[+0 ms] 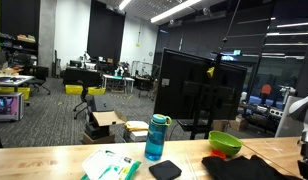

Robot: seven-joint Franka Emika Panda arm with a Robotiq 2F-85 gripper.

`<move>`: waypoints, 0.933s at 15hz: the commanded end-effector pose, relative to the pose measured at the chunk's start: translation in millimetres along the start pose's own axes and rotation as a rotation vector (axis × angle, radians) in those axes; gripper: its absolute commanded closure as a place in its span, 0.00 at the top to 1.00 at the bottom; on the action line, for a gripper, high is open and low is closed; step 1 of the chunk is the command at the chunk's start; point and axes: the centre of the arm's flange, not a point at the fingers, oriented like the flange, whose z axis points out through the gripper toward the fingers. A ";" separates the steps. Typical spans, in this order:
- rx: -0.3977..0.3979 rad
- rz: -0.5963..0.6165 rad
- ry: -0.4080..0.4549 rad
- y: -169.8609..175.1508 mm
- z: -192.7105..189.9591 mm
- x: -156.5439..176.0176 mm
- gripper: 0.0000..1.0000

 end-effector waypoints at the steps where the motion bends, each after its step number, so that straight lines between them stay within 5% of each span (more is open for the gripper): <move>1: -0.041 -0.072 -0.038 -44.8 7.3 -13.6 0.02; 7: -0.097 -0.180 -0.111 -92.7 23.3 -12.7 0.02; 8: -0.076 -0.173 -0.113 -82.6 25.7 0.9 0.32; 9: -0.076 -0.172 -0.112 -82.2 25.9 1.0 0.08; 14: -0.073 -0.168 -0.117 -80.0 28.2 1.3 0.33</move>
